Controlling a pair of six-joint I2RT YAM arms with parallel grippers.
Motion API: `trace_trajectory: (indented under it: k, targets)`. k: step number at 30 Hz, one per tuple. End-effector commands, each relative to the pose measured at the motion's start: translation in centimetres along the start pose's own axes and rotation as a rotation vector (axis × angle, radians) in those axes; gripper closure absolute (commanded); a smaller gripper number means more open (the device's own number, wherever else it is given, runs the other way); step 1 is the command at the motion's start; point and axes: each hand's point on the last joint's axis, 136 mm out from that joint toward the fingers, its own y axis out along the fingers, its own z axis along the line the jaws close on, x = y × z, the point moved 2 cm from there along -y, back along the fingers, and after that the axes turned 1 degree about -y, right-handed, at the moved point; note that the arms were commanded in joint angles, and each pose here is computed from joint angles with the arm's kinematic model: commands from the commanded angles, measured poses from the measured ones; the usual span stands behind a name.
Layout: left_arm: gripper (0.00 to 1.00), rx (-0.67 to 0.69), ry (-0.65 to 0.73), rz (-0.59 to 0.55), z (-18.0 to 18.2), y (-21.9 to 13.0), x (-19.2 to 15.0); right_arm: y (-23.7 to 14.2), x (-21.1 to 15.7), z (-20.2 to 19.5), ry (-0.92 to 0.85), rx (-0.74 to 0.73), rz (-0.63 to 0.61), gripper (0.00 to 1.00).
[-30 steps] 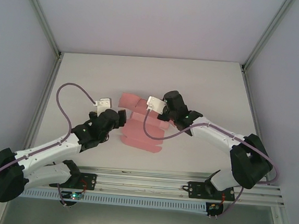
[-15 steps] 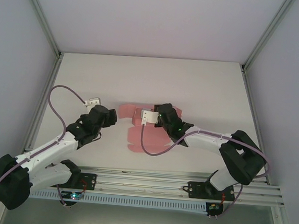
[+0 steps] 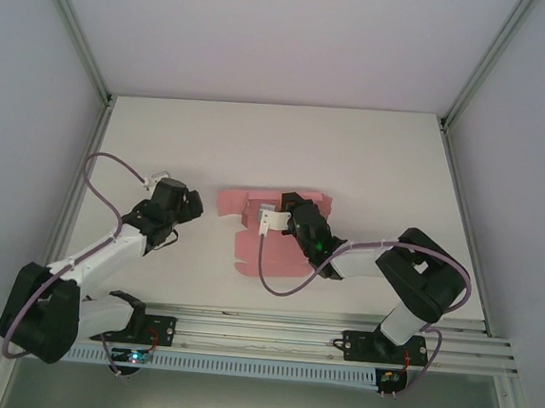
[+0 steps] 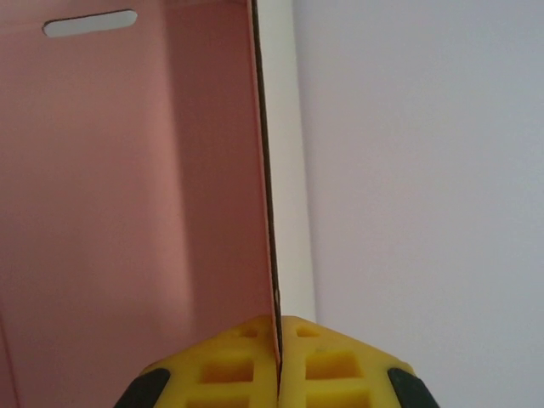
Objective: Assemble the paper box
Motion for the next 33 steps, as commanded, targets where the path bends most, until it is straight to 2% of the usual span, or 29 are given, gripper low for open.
trace_trajectory:
  k: [1, 3, 8, 12, 16, 21, 33]
  targets:
    - [0.00, -0.056, -0.004, -0.035, -1.7, 0.8, 2.7, -0.4, 0.9, -1.5, 0.012, -0.087, -0.033, 1.00]
    - [0.00, -0.071, -0.006, -0.019, -2.1, 1.8, 3.1, -0.5, 1.0, -1.7, 0.022, -0.082, -0.037, 1.00]
    - [0.00, -0.228, 0.051, 0.017, -5.0, 3.6, 3.2, -0.8, 1.3, -1.6, 0.053, -0.048, -0.054, 1.00]
    - [0.00, -0.382, 0.119, 0.063, -7.4, 3.9, 2.3, -0.8, 1.1, -1.5, 0.047, -0.046, -0.044, 1.00]
    - [0.02, -0.447, 0.148, 0.067, -8.2, 3.6, 2.0, -0.7, 1.1, -1.4, 0.048, -0.040, -0.040, 1.00]
    - [0.06, -0.532, 0.195, 0.055, -9.0, 3.0, 1.4, -0.6, 1.0, -1.3, 0.048, -0.034, -0.037, 1.00]
    - [0.23, -0.761, 0.327, 0.123, -11.6, 1.5, -2.4, -0.2, 0.5, -0.6, 0.040, -0.003, 0.002, 1.00]
